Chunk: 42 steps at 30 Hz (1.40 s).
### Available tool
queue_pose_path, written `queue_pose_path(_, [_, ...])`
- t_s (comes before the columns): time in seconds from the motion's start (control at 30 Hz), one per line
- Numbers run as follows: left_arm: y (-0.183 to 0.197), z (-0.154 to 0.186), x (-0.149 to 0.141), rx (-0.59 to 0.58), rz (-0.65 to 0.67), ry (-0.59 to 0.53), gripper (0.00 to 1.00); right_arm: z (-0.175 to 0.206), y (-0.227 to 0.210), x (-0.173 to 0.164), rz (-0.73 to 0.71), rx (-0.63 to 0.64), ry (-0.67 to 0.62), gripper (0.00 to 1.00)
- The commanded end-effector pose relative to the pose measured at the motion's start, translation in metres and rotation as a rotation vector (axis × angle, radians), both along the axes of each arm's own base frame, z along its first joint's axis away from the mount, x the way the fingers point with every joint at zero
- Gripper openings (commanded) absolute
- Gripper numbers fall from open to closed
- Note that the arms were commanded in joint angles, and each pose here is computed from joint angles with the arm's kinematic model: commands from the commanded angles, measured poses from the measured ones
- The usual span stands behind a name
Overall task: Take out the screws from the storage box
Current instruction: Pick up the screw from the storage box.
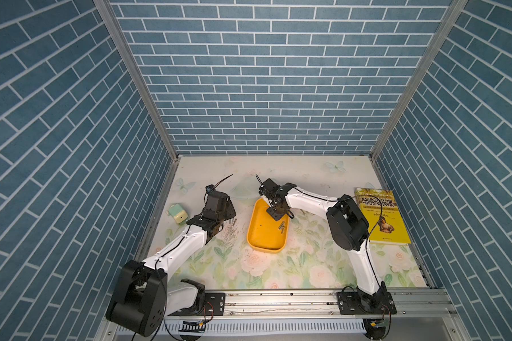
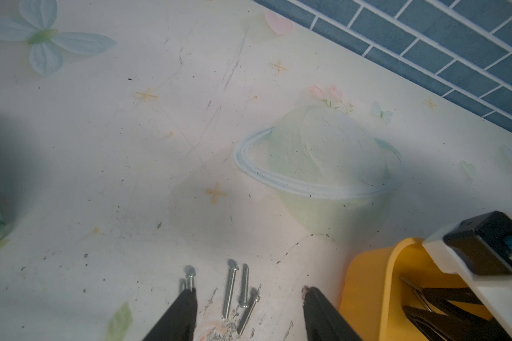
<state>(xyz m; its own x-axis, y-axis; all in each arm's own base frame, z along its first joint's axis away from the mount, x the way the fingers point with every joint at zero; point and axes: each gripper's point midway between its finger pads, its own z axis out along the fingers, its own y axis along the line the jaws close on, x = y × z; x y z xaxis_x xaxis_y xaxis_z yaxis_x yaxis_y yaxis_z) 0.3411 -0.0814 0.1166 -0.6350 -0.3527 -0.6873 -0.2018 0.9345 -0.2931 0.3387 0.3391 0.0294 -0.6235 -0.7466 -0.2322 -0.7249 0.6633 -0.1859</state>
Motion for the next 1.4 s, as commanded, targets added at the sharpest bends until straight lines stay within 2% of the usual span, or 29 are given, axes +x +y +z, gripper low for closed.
queue_pose_path(0.0, [0.002,0.0,-0.001,0.003,-0.001,0.005,0.62,-0.013,-0.013,-0.013,-0.045,-0.075,0.07,0.37])
queue_pose_path(0.23, [0.002,0.001,-0.001,0.0,-0.001,-0.001,0.63,-0.002,-0.017,-0.014,-0.072,-0.098,0.08,0.39])
queue_pose_path(0.5, [0.002,0.004,-0.002,-0.002,-0.004,-0.006,0.62,-0.048,-0.034,-0.034,-0.095,-0.147,0.232,0.38])
queue_pose_path(0.63, [0.003,0.005,-0.002,0.002,0.001,-0.011,0.63,-0.059,-0.038,-0.039,-0.1,-0.142,0.27,0.37])
queue_pose_path(0.77, [0.003,0.005,-0.002,0.003,0.002,-0.009,0.62,-0.064,-0.037,-0.045,-0.082,-0.121,0.307,0.28])
queue_pose_path(1.27, [0.003,0.004,-0.001,0.004,0.003,-0.007,0.63,-0.099,-0.05,-0.051,-0.088,-0.124,0.401,0.3])
queue_pose_path(1.37, [0.003,0.003,-0.001,0.006,0.002,-0.006,0.63,-0.104,-0.051,-0.057,-0.081,-0.119,0.43,0.17])
